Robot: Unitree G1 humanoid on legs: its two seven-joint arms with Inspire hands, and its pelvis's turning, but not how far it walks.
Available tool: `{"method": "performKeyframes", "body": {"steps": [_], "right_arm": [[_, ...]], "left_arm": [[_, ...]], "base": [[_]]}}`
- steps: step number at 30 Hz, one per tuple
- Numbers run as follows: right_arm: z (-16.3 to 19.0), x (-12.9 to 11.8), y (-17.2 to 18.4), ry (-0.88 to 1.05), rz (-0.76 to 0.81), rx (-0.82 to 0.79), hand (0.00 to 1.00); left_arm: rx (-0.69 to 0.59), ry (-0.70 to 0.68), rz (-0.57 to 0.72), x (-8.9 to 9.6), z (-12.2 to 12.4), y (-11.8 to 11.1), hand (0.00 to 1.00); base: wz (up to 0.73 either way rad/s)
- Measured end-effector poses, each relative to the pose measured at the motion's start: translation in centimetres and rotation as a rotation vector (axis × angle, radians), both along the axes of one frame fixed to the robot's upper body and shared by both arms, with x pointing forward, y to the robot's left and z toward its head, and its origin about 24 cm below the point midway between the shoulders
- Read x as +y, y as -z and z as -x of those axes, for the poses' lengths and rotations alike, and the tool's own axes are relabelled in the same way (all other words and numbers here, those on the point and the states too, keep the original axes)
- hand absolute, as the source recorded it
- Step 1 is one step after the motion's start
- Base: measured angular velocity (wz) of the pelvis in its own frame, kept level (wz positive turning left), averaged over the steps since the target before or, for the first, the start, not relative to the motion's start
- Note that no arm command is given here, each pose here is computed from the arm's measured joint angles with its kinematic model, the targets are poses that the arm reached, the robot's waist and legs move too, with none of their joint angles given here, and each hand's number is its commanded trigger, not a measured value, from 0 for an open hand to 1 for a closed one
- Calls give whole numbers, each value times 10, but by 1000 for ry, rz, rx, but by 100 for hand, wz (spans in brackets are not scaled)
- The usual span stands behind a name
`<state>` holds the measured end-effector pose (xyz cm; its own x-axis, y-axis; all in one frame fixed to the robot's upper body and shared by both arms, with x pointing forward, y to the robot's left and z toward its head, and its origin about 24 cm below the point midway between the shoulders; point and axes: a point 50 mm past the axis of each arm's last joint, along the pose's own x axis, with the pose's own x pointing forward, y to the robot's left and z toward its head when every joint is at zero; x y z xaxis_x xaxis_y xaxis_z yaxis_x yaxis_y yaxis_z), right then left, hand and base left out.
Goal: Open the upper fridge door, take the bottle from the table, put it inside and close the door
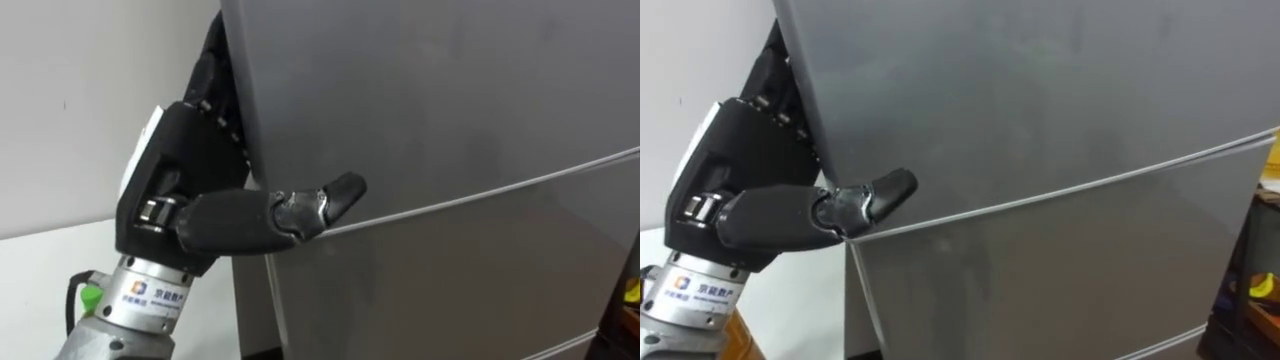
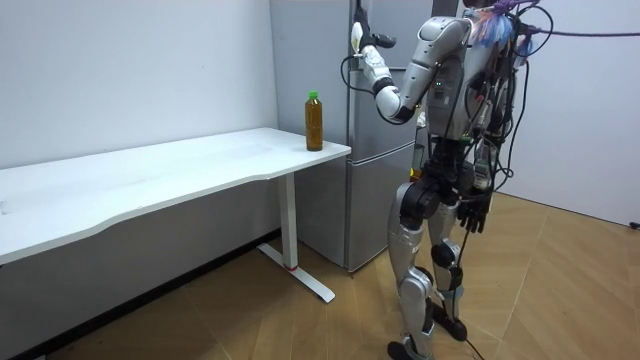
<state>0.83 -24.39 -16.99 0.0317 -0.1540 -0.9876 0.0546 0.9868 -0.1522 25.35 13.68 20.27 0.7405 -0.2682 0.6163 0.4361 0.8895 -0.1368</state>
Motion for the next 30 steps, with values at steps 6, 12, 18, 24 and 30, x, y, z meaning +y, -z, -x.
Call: {"method": "performKeyframes", "body": {"steps": [6,12,18,24,30], "right_arm": [[-2,0,0,0,-3,5,0],[-2,0,0,-1,-3,14,0],[-3,0,0,-8,-5,19,0],[-4,0,0,-23,-3,20,0],[-5,0,0,-36,-1,24,0]], "left_arm": [[9,-4,57,3,-1,0,100],[18,3,86,3,-2,0,100],[20,2,89,3,-3,0,100],[20,2,88,3,-3,0,67],[14,16,87,2,-3,0,0]], "base": [[1],[1],[0],[0],[1]]}}
